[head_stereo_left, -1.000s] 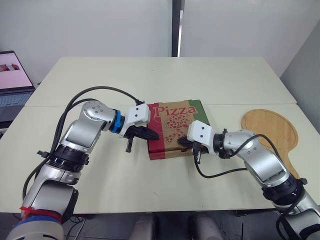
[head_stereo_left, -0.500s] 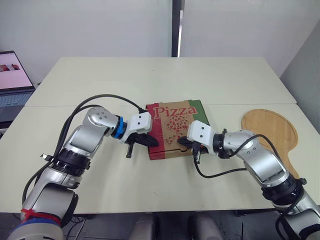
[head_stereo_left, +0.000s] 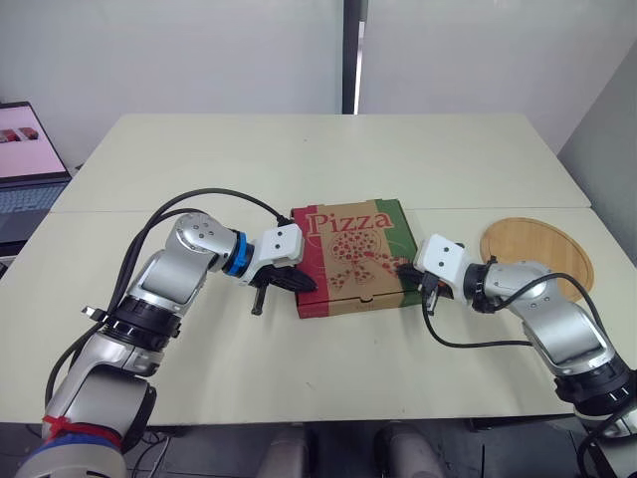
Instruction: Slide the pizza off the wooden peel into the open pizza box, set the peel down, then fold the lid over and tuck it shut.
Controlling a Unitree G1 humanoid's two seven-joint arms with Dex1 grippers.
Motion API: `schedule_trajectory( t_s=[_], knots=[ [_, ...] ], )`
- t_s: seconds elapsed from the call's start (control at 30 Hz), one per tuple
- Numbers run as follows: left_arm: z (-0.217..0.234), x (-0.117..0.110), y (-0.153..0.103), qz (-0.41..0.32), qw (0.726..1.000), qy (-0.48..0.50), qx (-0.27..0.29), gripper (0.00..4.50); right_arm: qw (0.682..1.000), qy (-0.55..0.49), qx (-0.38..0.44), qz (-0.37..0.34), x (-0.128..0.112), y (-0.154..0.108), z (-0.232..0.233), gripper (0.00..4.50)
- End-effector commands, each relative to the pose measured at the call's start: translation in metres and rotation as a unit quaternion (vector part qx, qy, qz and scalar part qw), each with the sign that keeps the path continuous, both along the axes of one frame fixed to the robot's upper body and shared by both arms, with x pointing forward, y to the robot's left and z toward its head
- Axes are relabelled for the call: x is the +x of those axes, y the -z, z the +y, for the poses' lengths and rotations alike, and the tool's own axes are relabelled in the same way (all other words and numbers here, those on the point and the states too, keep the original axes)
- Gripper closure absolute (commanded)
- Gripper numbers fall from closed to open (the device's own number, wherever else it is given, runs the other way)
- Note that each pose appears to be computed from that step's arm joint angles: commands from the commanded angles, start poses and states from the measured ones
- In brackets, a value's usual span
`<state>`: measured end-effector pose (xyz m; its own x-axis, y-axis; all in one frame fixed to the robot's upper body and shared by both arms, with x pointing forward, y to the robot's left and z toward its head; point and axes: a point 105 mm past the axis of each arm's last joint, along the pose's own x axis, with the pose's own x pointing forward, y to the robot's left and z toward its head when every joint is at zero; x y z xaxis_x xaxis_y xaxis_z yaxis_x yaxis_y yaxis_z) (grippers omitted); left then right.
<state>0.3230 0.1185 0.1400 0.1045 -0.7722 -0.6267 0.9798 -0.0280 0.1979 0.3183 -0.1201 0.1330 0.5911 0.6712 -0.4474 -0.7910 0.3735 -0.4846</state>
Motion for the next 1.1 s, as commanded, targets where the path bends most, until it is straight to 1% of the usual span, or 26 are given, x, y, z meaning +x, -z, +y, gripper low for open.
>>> schedule_trajectory(
  t_s=[0.03, 0.1, 0.17, 0.27, 0.33, 0.37, 0.4, 0.47, 0.57, 0.63, 0.67, 0.73, 0.9, 1.0, 1.1],
  knots=[
    [-0.002, 0.000, -0.002, -0.009, 1.000, 0.004, -0.001, 4.50, 1.000, 0.004, -0.021, 0.005, -0.001, 0.010, -0.006, 4.45],
    [-0.003, 0.002, -0.006, -0.014, 1.000, -0.001, -0.013, 4.50, 1.000, 0.005, -0.011, -0.008, 0.001, 0.006, -0.003, 4.45],
    [0.002, 0.005, -0.021, -0.022, 0.998, -0.025, -0.046, 4.50, 0.999, 0.015, 0.020, -0.035, 0.005, -0.011, -0.005, 4.45],
    [0.020, 0.013, -0.047, -0.029, 0.989, -0.097, -0.108, 4.50, 0.994, 0.054, 0.060, -0.069, 0.010, -0.036, -0.024, 4.45],
    [0.037, 0.022, -0.062, -0.042, 0.973, -0.166, -0.157, 4.50, 0.989, 0.092, 0.075, -0.085, 0.013, -0.047, -0.043, 4.45],
    [0.048, 0.027, -0.066, -0.048, 0.961, -0.206, -0.179, 4.50, 0.987, 0.112, 0.075, -0.090, 0.014, -0.050, -0.054, 4.45],
    [0.059, 0.031, -0.067, -0.056, 0.951, -0.238, -0.188, 4.50, 0.985, 0.128, 0.069, -0.093, 0.015, -0.049, -0.063, 4.45],
    [0.077, 0.036, -0.059, -0.074, 0.935, -0.293, -0.185, 4.50, 0.982, 0.155, 0.051, -0.094, 0.017, -0.044, -0.079, 4.45],
    [0.096, 0.040, -0.031, -0.077, 0.914, -0.361, -0.167, 4.50, 0.981, 0.177, 0.023, -0.080, 0.018, -0.027, -0.092, 4.45],
    [0.098, 0.042, -0.017, -0.070, 0.904, -0.388, -0.167, 4.50, 0.982, 0.179, 0.014, -0.066, 0.018, -0.015, -0.093, 4.45],
    [0.093, 0.042, -0.008, -0.059, 0.901, -0.394, -0.171, 4.50, 0.983, 0.174, 0.007, -0.054, 0.018, -0.006, -0.091, 4.45],
    [0.084, 0.043, 0.003, -0.043, 0.898, -0.399, -0.181, 4.50, 0.986, 0.164, 0.004, -0.039, 0.017, 0.005, -0.086, 4.45],
    [0.048, 0.037, 0.017, 0.000, 0.909, -0.366, -0.201, 4.50, 0.994, 0.105, 0.009, 0.015, 0.008, 0.029, -0.062, 4.45],
    [0.036, 0.032, 0.018, 0.016, 0.913, -0.351, -0.209, 4.50, 0.997, 0.069, 0.019, 0.028, 0.000, 0.030, -0.049, 4.45],
    [0.020, 0.019, 0.020, 0.041, 0.923, -0.319, -0.211, 4.50, 0.998, 0.037, 0.035, 0.038, -0.011, 0.027, -0.037, 4.45]
  ],
)
